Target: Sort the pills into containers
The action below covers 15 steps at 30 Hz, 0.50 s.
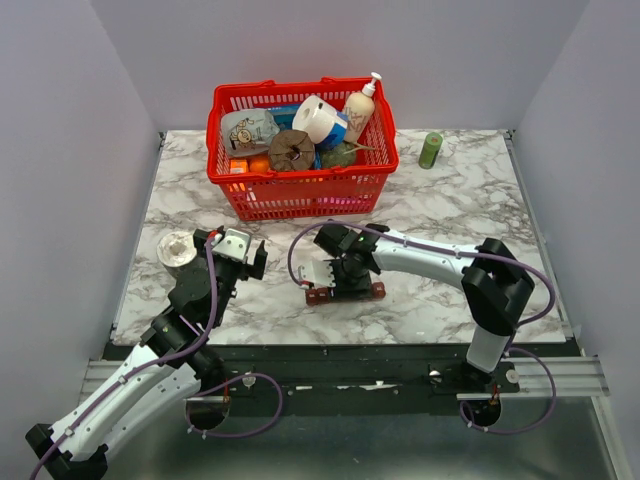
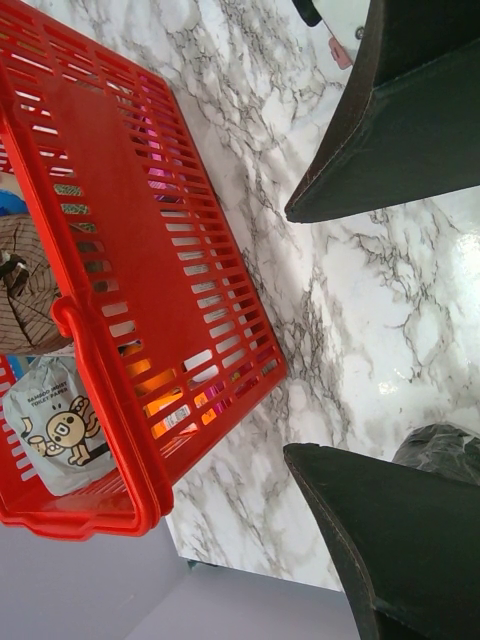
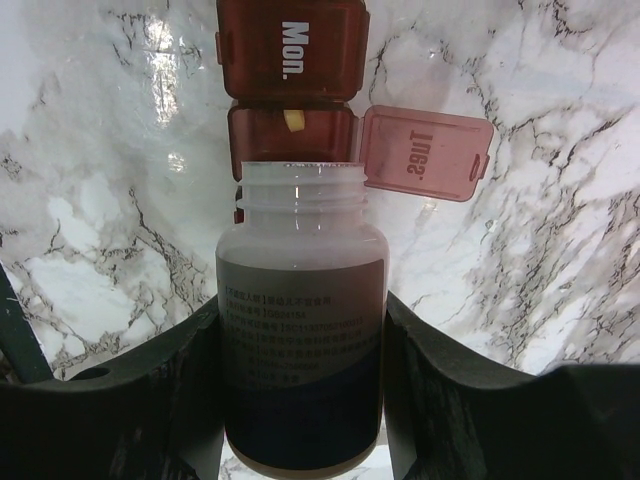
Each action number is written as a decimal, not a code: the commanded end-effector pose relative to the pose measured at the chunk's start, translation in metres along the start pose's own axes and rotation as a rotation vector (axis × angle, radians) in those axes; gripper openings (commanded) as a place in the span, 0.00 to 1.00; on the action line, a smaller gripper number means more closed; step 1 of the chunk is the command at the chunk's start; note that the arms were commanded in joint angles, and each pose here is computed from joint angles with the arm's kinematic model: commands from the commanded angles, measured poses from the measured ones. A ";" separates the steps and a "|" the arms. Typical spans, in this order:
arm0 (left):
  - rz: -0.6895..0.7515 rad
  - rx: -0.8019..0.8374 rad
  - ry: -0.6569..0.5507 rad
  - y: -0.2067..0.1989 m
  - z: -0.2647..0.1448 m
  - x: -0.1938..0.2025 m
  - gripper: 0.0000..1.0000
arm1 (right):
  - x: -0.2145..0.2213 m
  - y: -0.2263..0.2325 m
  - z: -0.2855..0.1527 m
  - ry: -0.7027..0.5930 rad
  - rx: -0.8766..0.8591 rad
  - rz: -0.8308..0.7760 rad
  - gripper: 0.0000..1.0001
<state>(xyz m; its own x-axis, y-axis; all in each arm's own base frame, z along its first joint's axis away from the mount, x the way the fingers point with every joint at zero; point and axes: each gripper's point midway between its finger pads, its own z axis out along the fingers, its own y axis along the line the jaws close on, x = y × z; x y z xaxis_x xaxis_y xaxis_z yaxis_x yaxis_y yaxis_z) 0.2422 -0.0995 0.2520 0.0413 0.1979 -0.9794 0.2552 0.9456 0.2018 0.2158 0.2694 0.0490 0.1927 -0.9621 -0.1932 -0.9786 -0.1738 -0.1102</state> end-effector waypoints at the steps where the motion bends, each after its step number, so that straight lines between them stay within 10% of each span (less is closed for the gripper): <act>1: 0.005 0.004 -0.015 0.001 -0.001 -0.002 0.99 | 0.002 0.000 -0.003 0.045 -0.009 -0.001 0.13; 15: 0.007 0.006 -0.016 0.000 -0.001 -0.002 0.99 | 0.004 0.000 -0.004 0.070 0.001 -0.007 0.13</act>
<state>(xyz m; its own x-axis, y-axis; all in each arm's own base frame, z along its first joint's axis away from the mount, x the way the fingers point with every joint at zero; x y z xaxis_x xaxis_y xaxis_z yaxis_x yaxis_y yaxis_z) 0.2418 -0.0992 0.2529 0.0443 0.1957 -0.9797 0.2550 0.9459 0.2005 0.2150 0.2659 0.0504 0.1959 -0.9668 -0.1638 -0.9777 -0.1796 -0.1090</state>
